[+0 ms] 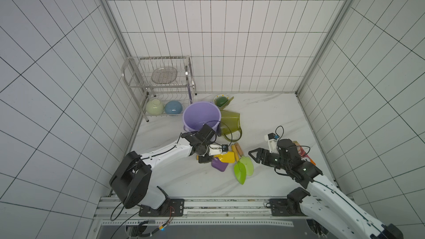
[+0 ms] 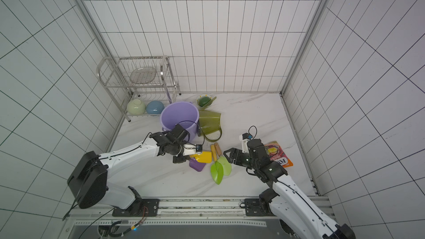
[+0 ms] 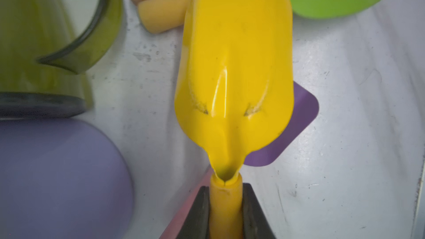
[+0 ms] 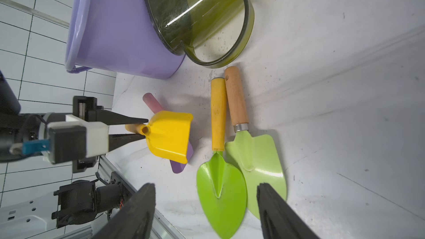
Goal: Organize the gardening tools
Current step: Pick up the gardening tool from the center of the board.
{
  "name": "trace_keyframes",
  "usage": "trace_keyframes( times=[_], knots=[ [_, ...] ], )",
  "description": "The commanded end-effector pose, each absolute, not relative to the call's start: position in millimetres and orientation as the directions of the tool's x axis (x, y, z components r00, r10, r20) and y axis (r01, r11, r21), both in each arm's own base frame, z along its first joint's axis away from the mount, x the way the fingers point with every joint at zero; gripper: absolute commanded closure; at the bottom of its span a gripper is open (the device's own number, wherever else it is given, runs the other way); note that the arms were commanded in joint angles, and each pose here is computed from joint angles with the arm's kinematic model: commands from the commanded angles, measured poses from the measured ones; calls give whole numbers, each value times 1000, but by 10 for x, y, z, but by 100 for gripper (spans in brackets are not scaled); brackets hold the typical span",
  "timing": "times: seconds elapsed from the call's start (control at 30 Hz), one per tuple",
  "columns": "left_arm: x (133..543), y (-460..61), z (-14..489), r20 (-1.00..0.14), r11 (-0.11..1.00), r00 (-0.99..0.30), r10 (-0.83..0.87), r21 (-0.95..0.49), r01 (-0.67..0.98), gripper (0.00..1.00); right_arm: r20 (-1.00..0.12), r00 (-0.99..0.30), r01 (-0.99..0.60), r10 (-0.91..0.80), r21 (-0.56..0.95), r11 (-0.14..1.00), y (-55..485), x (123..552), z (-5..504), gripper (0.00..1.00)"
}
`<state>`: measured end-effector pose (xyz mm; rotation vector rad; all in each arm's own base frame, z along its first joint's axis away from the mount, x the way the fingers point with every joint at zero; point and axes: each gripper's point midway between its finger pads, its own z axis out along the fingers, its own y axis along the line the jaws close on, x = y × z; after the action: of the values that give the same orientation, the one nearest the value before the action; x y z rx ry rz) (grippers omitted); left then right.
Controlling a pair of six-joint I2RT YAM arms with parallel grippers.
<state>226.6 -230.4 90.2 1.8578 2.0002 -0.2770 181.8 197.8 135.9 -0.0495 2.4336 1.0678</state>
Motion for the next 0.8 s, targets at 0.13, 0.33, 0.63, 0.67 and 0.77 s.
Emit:
trace_keyframes(
  times=[0.13, 0.33, 0.63, 0.67, 0.77],
  knots=[
    [2286, -2286, 1499, -616, 208, -128, 777, 60, 976, 94, -408, -888, -238, 213, 803, 547, 2308, 1864, 1779, 23],
    [2219, -2232, 1722, -693, 260, -157, 704, 46, 965, 94, -334, -910, -239, 246, 906, 349, 2613, 1867, 2161, 22],
    [2161, -2234, 1803, -727, 283, -172, 664, 32, 959, 94, -329, -927, -287, 180, 931, 227, 2962, 1800, 2452, 34],
    [2156, -2233, 1797, -728, 283, -172, 664, 31, 959, 94, -330, -928, -291, 174, 932, 216, 2995, 1790, 2475, 36],
    [2134, -2231, 1781, -731, 280, -172, 661, 28, 959, 94, -340, -927, -308, 158, 930, 199, 3085, 1774, 2532, 39]
  ],
)
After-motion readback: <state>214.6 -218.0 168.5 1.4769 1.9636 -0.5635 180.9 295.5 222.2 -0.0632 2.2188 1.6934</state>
